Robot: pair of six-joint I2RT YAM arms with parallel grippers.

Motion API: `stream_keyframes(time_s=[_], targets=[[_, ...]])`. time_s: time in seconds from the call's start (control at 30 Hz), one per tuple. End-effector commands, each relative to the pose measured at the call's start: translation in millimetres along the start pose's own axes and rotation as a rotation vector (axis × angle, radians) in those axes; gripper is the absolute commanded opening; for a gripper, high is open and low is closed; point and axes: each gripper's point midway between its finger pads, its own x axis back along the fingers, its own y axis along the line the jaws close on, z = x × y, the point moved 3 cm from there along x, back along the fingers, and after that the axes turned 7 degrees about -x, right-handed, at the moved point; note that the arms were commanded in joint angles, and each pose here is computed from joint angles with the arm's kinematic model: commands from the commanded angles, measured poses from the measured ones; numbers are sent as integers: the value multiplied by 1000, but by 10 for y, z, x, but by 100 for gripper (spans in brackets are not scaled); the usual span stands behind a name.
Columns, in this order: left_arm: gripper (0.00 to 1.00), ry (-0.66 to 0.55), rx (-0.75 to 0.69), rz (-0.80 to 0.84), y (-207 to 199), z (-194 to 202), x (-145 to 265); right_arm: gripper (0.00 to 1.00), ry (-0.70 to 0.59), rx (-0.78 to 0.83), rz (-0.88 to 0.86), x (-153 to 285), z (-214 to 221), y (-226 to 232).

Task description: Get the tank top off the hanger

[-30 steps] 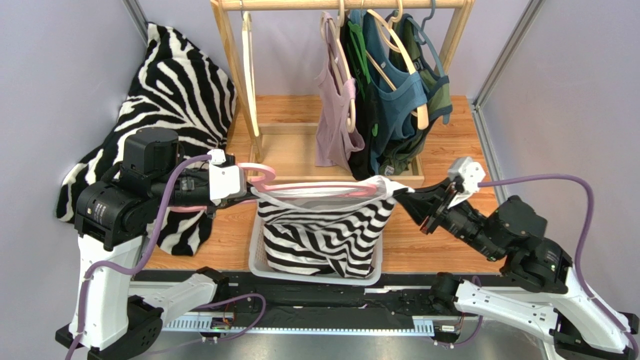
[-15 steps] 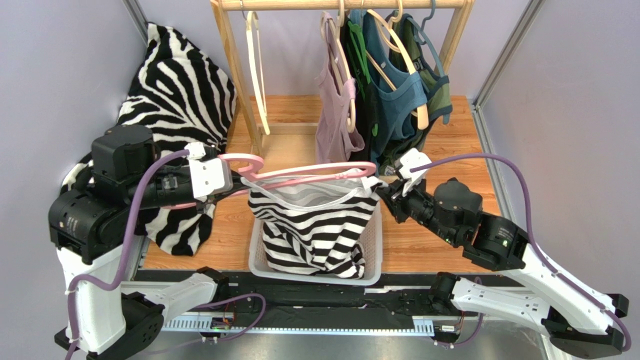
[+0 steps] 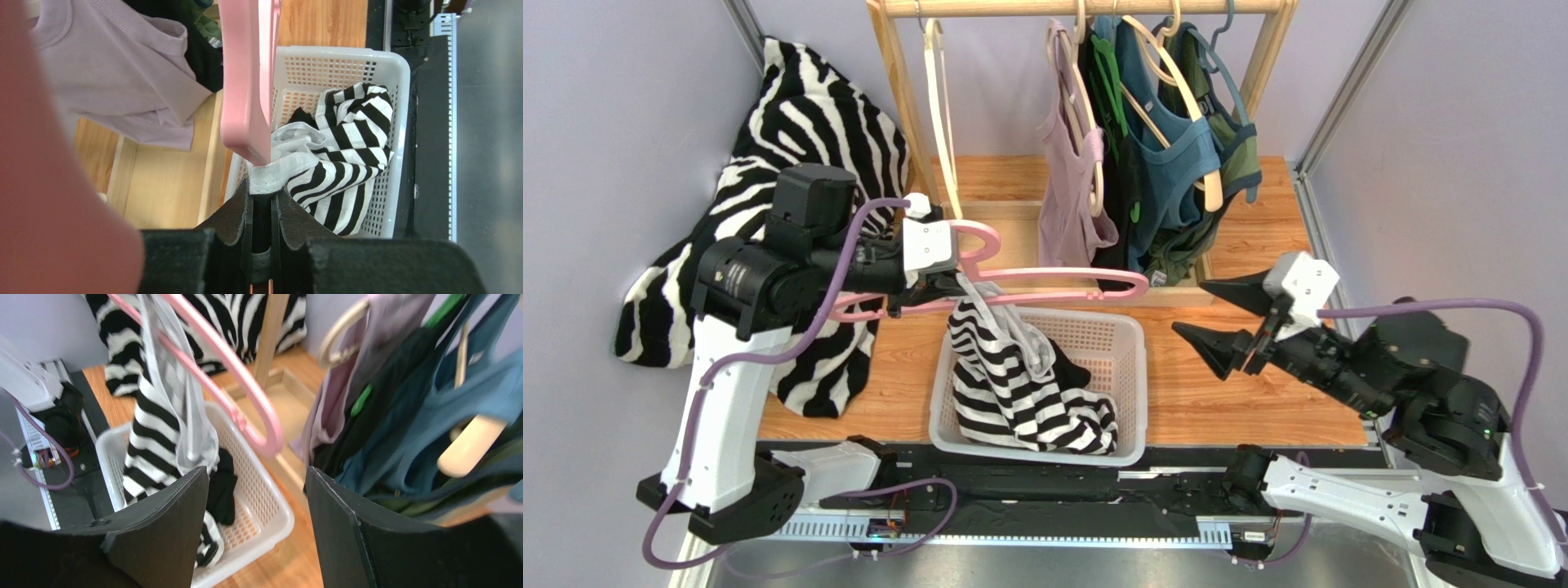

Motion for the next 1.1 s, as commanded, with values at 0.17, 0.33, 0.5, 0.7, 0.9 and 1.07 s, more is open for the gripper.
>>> stream_keyframes(time_s=[0.17,0.33,0.5,0.7,0.9,1.07], targets=[[6,23,113,312,-598,98,-57,64,14,161,-182,-434,-374,239],[8,40,109,326,-697,164,-29,66,20,158,-261,-570,-392,370],[9,40,108,346,-756,176,-34,66,36,148,-298,-627,-365,432],[10,14,99,360,-813,126,-6,62,91,144,-319,-721,-247,469],[11,-2,84,359,-832,77,21,33,139,125,-349,-780,-134,526],[21,16,83,338,-770,106,-15,0,121,113,-330,-745,-186,500]])
